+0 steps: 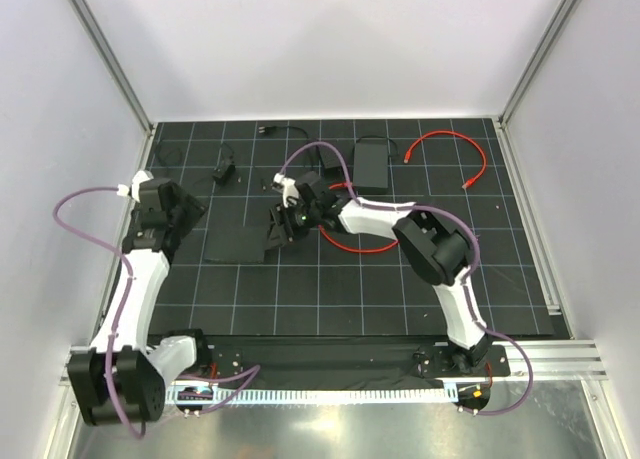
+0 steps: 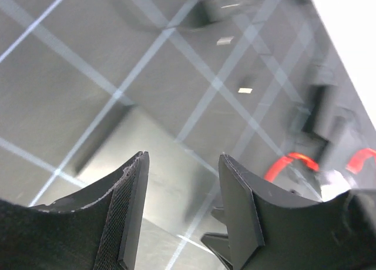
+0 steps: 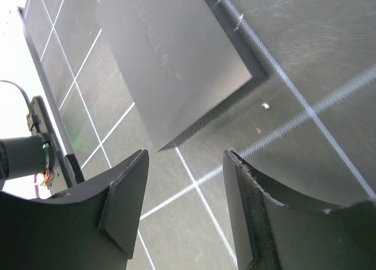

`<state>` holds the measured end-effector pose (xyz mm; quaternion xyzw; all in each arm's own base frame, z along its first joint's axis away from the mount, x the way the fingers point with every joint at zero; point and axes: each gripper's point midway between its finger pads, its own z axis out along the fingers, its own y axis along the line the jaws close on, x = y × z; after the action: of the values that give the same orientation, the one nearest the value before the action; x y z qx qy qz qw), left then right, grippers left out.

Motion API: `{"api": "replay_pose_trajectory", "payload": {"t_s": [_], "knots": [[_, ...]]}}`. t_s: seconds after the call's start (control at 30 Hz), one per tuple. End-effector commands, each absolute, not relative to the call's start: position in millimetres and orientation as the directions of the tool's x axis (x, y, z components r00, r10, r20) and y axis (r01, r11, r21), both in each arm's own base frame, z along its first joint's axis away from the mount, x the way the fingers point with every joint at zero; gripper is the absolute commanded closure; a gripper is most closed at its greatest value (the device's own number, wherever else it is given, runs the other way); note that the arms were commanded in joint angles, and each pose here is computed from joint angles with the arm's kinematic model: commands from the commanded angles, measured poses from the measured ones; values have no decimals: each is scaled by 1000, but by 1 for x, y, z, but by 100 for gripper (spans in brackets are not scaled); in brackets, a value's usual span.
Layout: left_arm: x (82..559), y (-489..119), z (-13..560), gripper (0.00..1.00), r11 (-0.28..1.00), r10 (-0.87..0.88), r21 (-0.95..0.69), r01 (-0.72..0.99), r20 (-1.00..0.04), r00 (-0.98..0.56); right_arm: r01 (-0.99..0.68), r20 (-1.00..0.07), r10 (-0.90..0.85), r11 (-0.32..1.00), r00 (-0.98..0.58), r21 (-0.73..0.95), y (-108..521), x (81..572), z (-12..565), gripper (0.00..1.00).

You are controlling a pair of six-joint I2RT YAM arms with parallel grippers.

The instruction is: Pull the plug from the switch port

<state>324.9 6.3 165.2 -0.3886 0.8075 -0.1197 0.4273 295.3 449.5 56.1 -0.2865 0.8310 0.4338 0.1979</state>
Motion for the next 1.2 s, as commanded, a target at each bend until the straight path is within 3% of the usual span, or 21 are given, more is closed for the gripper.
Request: {"api": "replay_pose_trajectory", "payload": {"t_s": [0.0,0.2,0.33,0.6,0.77,0.9,1.17], "knots": [[330,-20,225,45,740,-672,-603,-297,-654,-347,-701,-742,-179,523,-647,485,443,327,122,39],[343,-75,276,45,728,-641,-684,-56,-649,-410,-428,-796,-15,849,-605,309,376,392,130,37],[361,-107,291,45,715,-609,-697,62,-663,-435,-296,-792,37,916,-609,270,334,435,135,35],[422,-185,308,47,668,-548,-672,321,-735,-399,-200,-821,112,943,-560,265,268,521,156,36],[453,-211,277,52,620,-594,-727,296,-681,-428,-230,-817,1,959,-577,163,259,522,123,38],[460,-232,242,53,627,-555,-711,319,-695,-457,-303,-799,-34,934,-600,187,270,525,106,40],[461,-247,173,55,653,-511,-713,256,-664,-546,-271,-758,-33,943,-652,192,268,530,79,51]]}}
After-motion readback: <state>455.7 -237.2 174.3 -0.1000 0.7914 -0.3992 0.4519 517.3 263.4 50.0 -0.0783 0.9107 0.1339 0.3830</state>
